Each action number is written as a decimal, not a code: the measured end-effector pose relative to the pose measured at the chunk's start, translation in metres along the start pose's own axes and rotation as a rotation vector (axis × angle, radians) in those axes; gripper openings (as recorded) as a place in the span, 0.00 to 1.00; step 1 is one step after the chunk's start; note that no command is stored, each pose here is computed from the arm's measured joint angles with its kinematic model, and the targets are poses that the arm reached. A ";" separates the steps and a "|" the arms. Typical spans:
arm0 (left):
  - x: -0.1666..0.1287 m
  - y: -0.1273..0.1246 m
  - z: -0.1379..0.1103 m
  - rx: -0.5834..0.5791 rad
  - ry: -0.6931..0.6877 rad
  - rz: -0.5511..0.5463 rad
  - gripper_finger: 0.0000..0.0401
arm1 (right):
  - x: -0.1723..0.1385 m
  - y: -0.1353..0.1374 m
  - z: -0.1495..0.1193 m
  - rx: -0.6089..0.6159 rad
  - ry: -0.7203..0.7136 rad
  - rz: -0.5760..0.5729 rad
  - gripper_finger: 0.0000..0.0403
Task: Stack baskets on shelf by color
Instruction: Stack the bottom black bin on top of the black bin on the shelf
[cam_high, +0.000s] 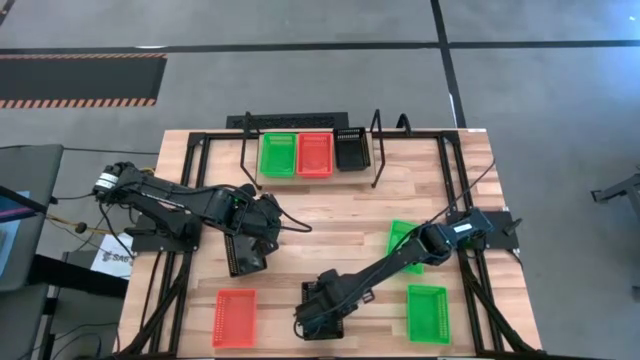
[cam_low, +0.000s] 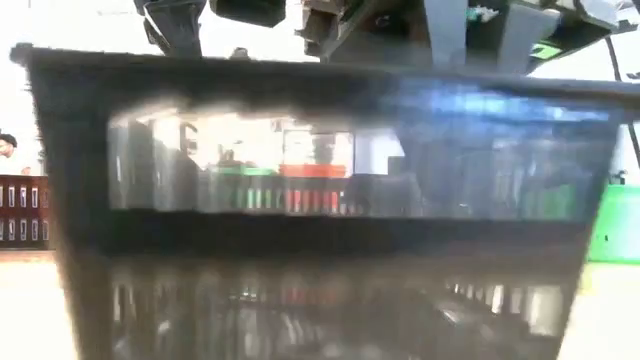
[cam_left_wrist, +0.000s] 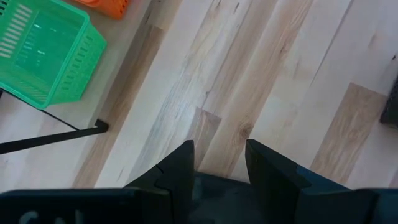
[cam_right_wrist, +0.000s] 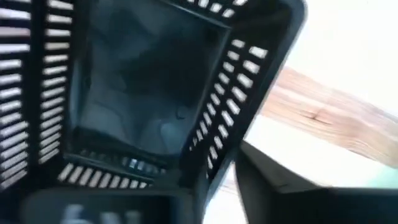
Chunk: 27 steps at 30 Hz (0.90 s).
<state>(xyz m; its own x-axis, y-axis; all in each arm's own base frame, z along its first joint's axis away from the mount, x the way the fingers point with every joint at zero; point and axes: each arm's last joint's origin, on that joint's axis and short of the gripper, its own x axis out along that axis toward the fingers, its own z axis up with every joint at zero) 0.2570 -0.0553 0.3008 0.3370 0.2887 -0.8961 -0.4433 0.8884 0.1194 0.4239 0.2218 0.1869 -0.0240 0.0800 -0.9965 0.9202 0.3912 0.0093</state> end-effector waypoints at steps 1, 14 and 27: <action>0.000 0.000 0.000 0.000 0.000 0.000 0.33 | 0.000 0.000 0.000 -0.005 0.000 0.003 0.15; 0.000 0.000 0.000 0.004 0.000 0.000 0.33 | -0.007 -0.001 0.005 -0.042 -0.024 -0.006 0.02; 0.000 0.000 0.000 0.007 0.001 0.000 0.33 | -0.120 -0.048 0.022 -0.034 -0.378 0.095 0.00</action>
<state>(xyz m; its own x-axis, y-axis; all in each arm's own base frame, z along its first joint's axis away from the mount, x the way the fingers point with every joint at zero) 0.2569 -0.0552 0.3008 0.3364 0.2886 -0.8964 -0.4376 0.8908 0.1226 0.3910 0.1730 0.3039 0.2119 -0.2235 -0.9514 0.8980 0.4287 0.0993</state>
